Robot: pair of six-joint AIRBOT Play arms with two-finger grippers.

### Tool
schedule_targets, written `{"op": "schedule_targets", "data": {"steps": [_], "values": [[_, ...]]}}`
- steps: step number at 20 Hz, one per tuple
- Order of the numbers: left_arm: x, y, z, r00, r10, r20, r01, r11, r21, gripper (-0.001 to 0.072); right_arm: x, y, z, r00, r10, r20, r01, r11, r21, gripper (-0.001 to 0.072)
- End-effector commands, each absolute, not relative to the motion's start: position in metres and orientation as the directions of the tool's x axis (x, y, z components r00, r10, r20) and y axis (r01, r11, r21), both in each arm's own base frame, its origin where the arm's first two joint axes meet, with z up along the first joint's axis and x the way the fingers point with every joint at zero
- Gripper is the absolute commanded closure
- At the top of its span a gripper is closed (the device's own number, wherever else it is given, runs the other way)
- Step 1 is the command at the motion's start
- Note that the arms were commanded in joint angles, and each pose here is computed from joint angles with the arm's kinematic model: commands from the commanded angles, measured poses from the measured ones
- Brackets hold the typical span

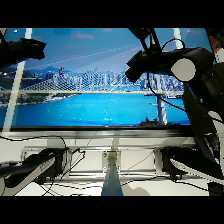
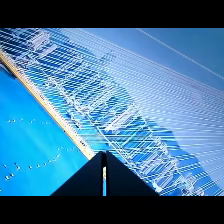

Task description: Fold the clothes and pants, and hang the long-sleeved shirts on hangers.

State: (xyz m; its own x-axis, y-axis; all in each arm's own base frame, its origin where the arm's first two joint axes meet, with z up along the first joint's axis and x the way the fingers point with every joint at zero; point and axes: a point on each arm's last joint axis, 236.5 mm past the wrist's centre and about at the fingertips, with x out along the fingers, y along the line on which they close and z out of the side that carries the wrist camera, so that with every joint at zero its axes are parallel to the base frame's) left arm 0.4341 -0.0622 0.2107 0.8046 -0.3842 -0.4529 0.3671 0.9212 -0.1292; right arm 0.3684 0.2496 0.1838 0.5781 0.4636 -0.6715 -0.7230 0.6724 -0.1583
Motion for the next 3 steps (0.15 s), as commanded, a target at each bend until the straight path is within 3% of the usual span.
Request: {"op": "schedule_targets", "data": {"steps": [1, 3], "values": [[0.4341, -0.0617, 0.2114, 0.806, -0.383, -0.451, 0.366, 0.922, -0.128, 0.0693, 0.3652, 0.2526, 0.1817, 0.567, 0.467, -0.678, -0.743, 0.646, -0.176, 0.0671], [0.4341, -0.0617, 0.2114, 0.806, -0.383, -0.451, 0.366, 0.922, -0.128, 0.0694, 0.3653, 0.2525, 0.1817, 0.567, 0.467, -0.678, -0.742, 0.646, -0.176, 0.0671]]}}
